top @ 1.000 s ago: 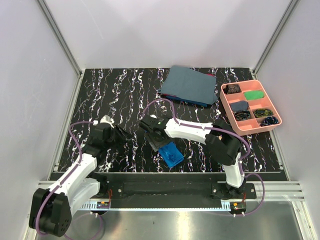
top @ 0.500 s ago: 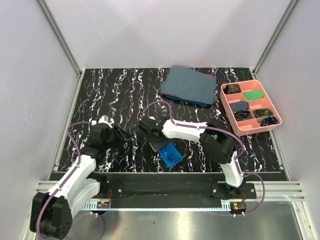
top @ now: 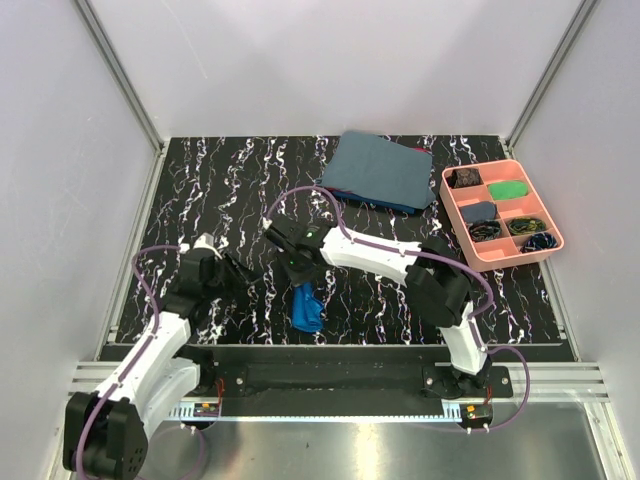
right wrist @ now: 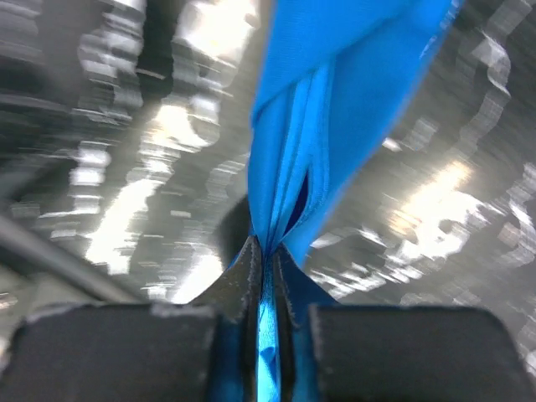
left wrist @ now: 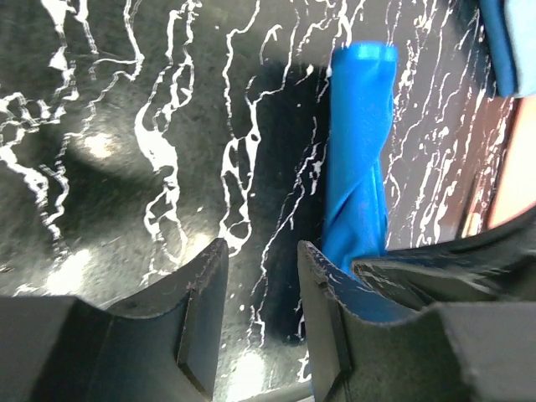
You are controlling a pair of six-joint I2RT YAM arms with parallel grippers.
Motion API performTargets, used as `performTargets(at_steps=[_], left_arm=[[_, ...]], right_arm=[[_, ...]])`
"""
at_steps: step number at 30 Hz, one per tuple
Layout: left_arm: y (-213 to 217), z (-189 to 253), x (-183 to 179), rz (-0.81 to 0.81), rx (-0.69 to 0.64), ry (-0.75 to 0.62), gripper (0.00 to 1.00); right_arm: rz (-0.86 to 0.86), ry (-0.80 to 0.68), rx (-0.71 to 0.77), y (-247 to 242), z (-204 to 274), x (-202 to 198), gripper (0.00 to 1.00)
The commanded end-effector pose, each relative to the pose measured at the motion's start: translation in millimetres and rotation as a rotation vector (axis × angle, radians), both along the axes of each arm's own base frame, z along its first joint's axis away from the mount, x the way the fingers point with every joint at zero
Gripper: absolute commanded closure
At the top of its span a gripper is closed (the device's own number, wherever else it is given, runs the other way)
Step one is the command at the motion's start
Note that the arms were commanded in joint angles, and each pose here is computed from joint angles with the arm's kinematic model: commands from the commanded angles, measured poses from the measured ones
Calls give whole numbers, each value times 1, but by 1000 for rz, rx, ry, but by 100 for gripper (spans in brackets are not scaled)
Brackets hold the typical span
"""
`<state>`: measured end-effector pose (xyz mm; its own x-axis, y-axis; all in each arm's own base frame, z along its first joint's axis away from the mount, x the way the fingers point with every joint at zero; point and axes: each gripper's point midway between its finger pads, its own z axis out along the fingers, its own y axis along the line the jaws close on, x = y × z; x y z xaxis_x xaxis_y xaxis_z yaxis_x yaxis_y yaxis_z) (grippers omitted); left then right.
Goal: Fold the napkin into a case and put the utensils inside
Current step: Turn over the smaller rectangle-folded napkin at the center of the board.
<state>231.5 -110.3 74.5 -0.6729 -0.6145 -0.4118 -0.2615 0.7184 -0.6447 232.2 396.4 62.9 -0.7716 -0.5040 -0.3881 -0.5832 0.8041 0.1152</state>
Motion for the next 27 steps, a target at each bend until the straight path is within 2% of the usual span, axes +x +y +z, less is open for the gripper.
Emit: performTargets(at_steps=[1,2,3,5,6,10,12,16,24,27], left_arm=[[11,25,5,2,61,-75,59],[15,28,5,12,71,-89,58],[18,28,2,11,87,-82,59],[22,37,3,24,109,-107,58],[25,36,0,22,130,-97,58],[29,40,-2,20,152,-111,60],[27,40,-2,18,139,-103,60],[18,38,3,2,92,-105,61],[-3,36,25,-70,26,-119,62],[-12,32,33,-91,-1,-110,62]], right_arm=[[38,86,313,45,59,-1,97],[64,156,389,52,66,-9,100],[50,168,465,55,65,3,100],[71,292,600,61,77,-7,100],[85,298,675,66,75,-5,100],[97,437,836,60,68,-6,100],[107,462,907,55,60,-6,100],[84,549,960,37,48,-10,99],[-5,596,993,-9,21,-1,96],[-63,594,979,-31,8,7,89]])
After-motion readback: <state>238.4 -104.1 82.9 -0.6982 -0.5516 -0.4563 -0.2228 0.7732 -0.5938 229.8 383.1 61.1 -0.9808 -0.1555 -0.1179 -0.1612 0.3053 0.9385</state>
